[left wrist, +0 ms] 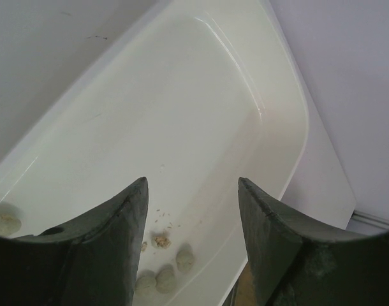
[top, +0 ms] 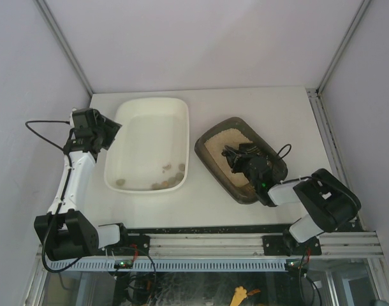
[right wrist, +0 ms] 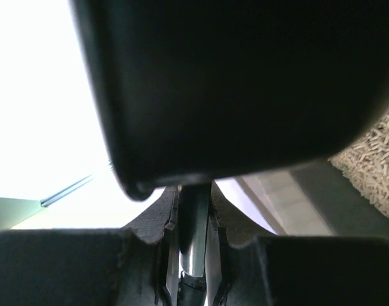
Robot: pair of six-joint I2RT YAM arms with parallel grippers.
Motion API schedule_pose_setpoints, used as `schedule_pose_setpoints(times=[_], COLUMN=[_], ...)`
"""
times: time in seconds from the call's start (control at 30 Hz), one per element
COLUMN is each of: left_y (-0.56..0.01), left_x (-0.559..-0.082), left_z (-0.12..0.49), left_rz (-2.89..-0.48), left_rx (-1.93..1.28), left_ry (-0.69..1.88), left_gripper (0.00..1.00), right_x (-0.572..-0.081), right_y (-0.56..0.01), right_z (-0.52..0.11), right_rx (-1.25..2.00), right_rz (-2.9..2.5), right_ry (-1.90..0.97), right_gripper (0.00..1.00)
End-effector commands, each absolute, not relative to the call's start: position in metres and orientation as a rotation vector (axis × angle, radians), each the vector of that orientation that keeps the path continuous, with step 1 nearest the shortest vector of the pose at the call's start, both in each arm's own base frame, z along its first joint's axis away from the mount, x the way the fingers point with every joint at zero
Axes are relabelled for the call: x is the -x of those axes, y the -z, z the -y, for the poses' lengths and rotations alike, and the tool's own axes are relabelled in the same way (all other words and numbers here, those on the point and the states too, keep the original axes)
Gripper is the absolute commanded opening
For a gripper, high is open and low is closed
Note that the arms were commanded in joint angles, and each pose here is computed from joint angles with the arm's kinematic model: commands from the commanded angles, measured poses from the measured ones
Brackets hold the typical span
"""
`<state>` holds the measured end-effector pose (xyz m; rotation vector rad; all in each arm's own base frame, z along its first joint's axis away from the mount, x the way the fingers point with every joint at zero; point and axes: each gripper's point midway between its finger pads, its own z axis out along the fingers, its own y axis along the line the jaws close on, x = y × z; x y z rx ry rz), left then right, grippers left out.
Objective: Clean the litter box
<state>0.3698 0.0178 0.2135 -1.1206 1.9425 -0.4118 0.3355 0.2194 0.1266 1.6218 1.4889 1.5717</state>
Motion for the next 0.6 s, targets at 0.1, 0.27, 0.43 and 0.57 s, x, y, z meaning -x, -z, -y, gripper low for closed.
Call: schedule_pose_setpoints(times=[0.1,0.27,0.43,0.57], left_y=[-0.216,-0.237,-0.289,-0.312], left_x=[-0.373,-0.383,-0.388,-0.385], left_z=[-0.027,-0.013,0.067,0.108], left_rz=[-1.898,-1.905,-1.953,-1.998], left_rx=[1.13,0.976,0.266,-0.121], left_ry=[0.407,0.487,0.898,1.129], left_gripper=[0.63,0.67,1.0,1.0], right_x=[-0.362,-0.345,-0.331,-0.32], right_y=[-0.163,-0.157,-0.161,-0.166], right_z=[-0.236,-0.261,-0.269,-0.267], right_rx=[-2.029,-1.878,-1.714,-1.637], right_rz=[-1.268,-1.542,-1.687,-1.724], right_ry=[-2.034,-2.044,-2.026,-2.019], right_gripper=[0.0,0.0,0.0,0.0])
